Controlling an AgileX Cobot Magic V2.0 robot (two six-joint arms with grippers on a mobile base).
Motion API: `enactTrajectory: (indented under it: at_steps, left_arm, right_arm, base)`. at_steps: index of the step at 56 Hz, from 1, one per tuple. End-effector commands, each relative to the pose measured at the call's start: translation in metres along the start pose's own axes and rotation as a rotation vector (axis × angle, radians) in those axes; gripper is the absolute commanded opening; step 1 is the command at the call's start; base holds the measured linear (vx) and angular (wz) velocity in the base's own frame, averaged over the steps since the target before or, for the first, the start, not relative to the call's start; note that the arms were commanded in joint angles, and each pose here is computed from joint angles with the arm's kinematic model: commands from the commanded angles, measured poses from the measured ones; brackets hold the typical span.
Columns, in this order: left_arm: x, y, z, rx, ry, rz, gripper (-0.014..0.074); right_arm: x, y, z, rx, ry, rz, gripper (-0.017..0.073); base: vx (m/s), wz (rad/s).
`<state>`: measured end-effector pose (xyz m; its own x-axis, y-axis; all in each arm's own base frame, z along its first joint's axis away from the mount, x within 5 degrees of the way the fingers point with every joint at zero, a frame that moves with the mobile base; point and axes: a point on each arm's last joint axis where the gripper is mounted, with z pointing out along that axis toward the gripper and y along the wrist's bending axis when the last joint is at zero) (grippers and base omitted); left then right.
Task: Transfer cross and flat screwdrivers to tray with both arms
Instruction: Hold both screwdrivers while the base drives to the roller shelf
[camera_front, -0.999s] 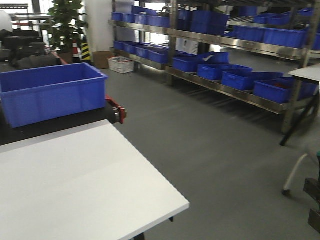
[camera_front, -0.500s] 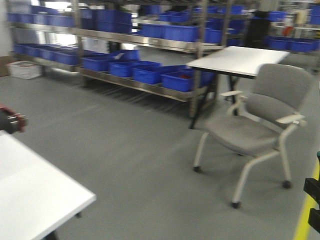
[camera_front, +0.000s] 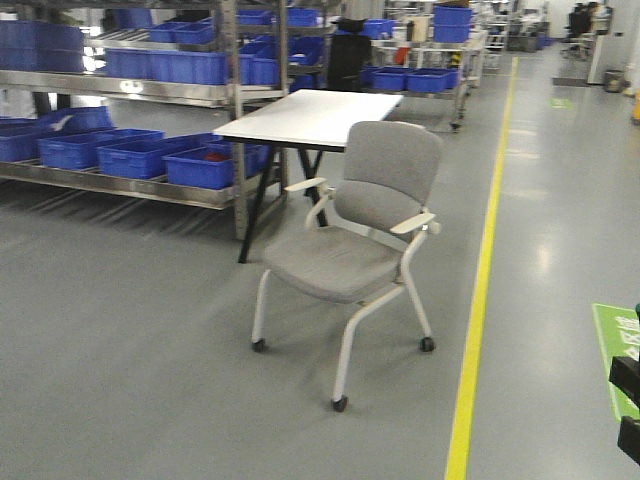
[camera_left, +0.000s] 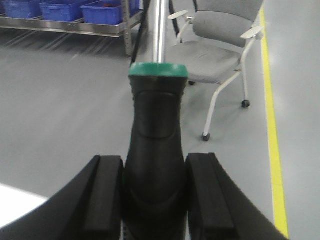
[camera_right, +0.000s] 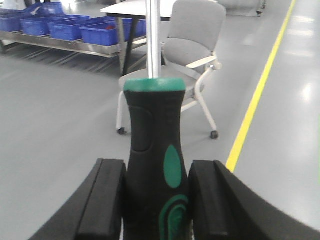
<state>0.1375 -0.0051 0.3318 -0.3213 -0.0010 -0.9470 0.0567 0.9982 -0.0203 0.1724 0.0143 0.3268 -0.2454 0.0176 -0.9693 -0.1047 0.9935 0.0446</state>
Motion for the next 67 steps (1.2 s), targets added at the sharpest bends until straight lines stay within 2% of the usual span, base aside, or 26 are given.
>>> enactTrajectory:
  at_steps: [1, 39, 67]
  left_arm:
    - [-0.0180, 0.0008, -0.0055, -0.010, -0.124, -0.020, 0.0000]
    - [-0.0179, 0.0008, -0.0055, -0.010, -0.124, -0.020, 0.0000]
    - [-0.0179, 0.0008, -0.0053, -0.010, -0.123, -0.020, 0.0000]
  right_arm:
    - [-0.0192, -0.0024, -0.0048, 0.033, -0.118, -0.005, -0.0008]
    - [-0.0189, -0.0023, -0.0047, 0.031, -0.115, -0.006, -0.0008]
    - [-0.0189, -0.0023, -0.0047, 0.031, -0.115, -0.006, -0.0008]
  base:
    - [0.26, -0.39]
    - [0.41, -0.11]
    - [0.53, 0.28]
